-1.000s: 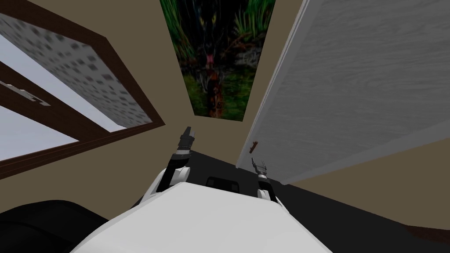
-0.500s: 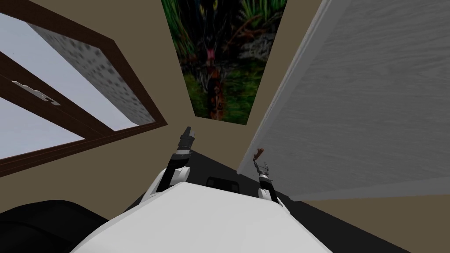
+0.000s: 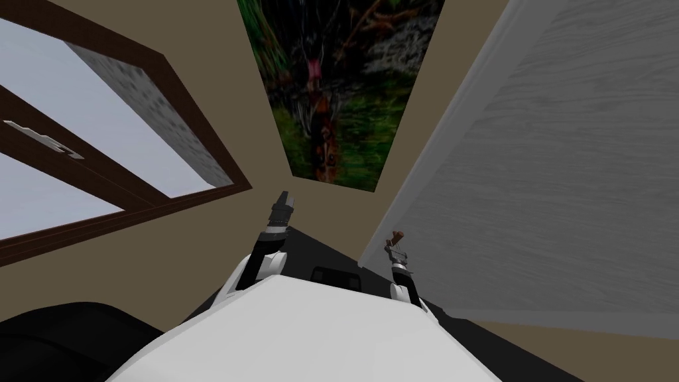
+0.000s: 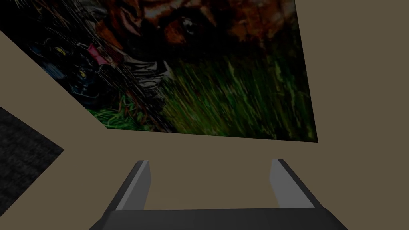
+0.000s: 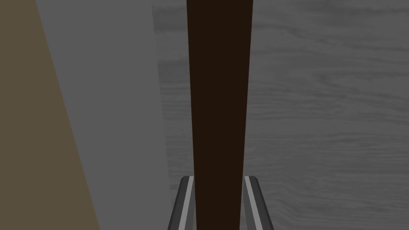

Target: Pull the door open

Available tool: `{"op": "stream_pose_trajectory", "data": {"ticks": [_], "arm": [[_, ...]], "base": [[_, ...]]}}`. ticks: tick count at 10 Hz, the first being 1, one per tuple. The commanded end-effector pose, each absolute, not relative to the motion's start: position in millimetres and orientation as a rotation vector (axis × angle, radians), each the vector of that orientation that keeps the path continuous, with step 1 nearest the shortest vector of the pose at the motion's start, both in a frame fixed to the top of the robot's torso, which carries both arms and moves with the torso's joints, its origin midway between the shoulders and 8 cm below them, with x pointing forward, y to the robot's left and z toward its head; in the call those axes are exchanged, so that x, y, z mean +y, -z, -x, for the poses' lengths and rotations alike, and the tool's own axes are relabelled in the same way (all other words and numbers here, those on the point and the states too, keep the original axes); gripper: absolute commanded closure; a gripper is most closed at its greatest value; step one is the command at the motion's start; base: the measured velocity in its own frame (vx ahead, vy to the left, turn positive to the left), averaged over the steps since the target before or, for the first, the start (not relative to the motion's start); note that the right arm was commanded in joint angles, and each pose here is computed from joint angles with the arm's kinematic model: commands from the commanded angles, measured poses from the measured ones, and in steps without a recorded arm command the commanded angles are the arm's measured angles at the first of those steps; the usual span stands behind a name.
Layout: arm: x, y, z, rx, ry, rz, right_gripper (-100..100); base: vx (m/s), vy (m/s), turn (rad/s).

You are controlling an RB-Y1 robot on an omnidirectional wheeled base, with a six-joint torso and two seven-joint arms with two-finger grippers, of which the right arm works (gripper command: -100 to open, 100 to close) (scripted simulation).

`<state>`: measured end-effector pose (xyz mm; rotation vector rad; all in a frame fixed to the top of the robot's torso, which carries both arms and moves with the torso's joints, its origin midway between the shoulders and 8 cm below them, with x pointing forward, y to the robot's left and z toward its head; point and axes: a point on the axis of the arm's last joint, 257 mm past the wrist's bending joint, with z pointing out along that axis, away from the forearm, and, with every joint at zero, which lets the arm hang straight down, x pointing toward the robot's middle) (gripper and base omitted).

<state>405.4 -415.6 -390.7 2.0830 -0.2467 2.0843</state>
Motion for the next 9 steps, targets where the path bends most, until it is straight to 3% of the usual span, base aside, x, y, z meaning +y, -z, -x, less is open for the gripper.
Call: {"op": "stream_pose_trajectory", "data": {"ticks": [1, 5, 9], "arm": [[-414, 391, -406, -0.245, -2.086, -2.084, 100], [-413, 390, -403, -0.229, -2.097, -2.092, 100], [-408, 390, -394, -0.179, -2.130, -2.123, 100]], "base": [[-0.015, -0.001, 0.014], [-0.024, -0.006, 0.022], [-0.205, -0.033, 0.107]]}}
